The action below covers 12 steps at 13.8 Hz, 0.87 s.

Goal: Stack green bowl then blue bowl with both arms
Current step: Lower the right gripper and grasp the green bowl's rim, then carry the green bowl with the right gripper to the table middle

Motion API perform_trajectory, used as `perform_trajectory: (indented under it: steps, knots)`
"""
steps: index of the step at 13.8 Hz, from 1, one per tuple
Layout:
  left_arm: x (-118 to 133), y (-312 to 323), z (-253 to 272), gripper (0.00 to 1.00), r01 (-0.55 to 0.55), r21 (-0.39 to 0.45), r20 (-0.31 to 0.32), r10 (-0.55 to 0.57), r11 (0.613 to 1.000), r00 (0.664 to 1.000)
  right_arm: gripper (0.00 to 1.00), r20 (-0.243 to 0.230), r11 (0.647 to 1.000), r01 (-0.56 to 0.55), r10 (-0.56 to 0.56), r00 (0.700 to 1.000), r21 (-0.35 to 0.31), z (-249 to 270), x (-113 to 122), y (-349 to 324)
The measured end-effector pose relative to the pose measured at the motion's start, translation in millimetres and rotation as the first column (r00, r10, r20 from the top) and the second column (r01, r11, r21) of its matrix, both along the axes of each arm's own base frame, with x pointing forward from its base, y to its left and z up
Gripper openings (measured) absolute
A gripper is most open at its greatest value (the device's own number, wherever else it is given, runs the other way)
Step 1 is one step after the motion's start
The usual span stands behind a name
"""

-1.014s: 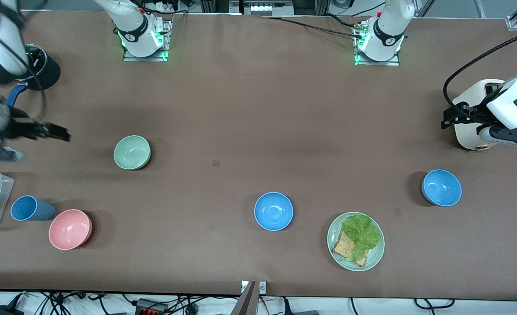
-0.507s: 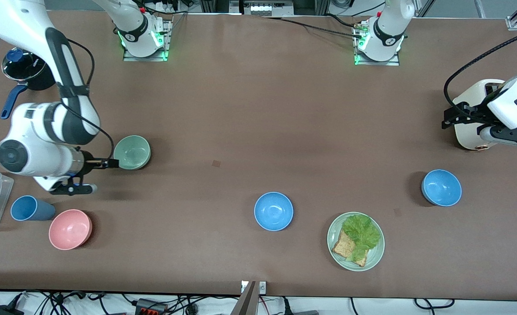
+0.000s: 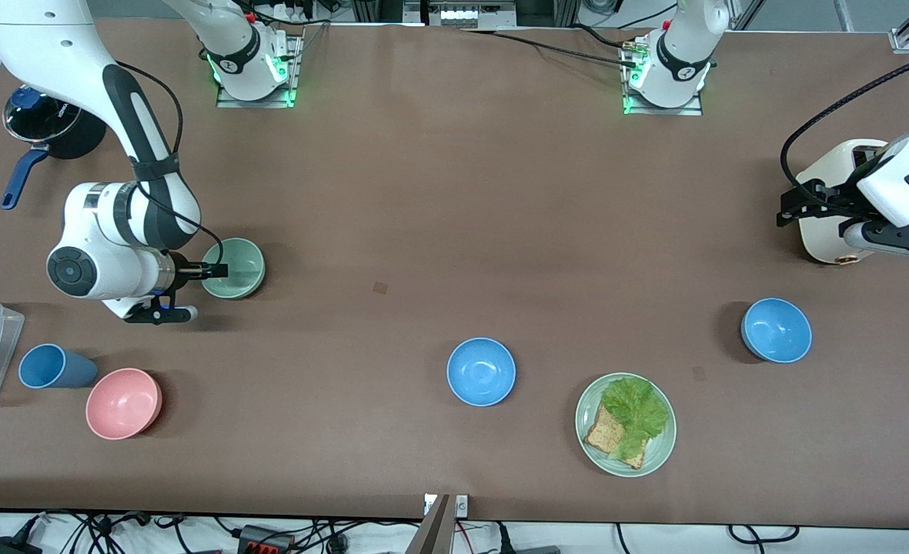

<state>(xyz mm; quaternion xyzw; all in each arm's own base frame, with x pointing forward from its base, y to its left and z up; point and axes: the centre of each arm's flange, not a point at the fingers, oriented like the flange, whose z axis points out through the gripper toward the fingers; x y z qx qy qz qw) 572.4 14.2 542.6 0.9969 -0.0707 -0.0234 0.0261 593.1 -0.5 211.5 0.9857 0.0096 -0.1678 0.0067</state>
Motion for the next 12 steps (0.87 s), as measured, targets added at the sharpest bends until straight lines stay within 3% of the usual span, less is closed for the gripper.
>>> perform_trajectory:
  steps: [4, 7, 10, 12]
  knots:
    - [0.0, 0.0, 0.1, 1.0, 0.0, 0.0, 0.0, 0.0, 1.0, 1.0, 0.37, -0.028, 1.0, 0.005, -0.005, 1.0, -0.002, -21.3, -4.5, -3.4]
    - [0.0, 0.0, 0.1, 1.0, 0.0, 0.0, 0.0, 0.0, 1.0, 1.0, 0.07, -0.009, 1.0, -0.008, 0.008, 1.0, 0.002, -7.3, 5.7, 1.8]
    - [0.0, 0.0, 0.1, 1.0, 0.0, 0.0, 0.0, 0.0, 1.0, 1.0, 0.06, -0.013, 0.998, -0.067, 0.067, 0.998, 0.011, 33.9, 26.3, 40.8]
    - [0.0, 0.0, 0.2, 1.0, 0.0, 0.0, 0.0, 0.0, 1.0, 1.0, 0.05, -0.008, 0.991, -0.127, 0.127, 0.992, 0.05, 62.1, 34.0, 101.7]
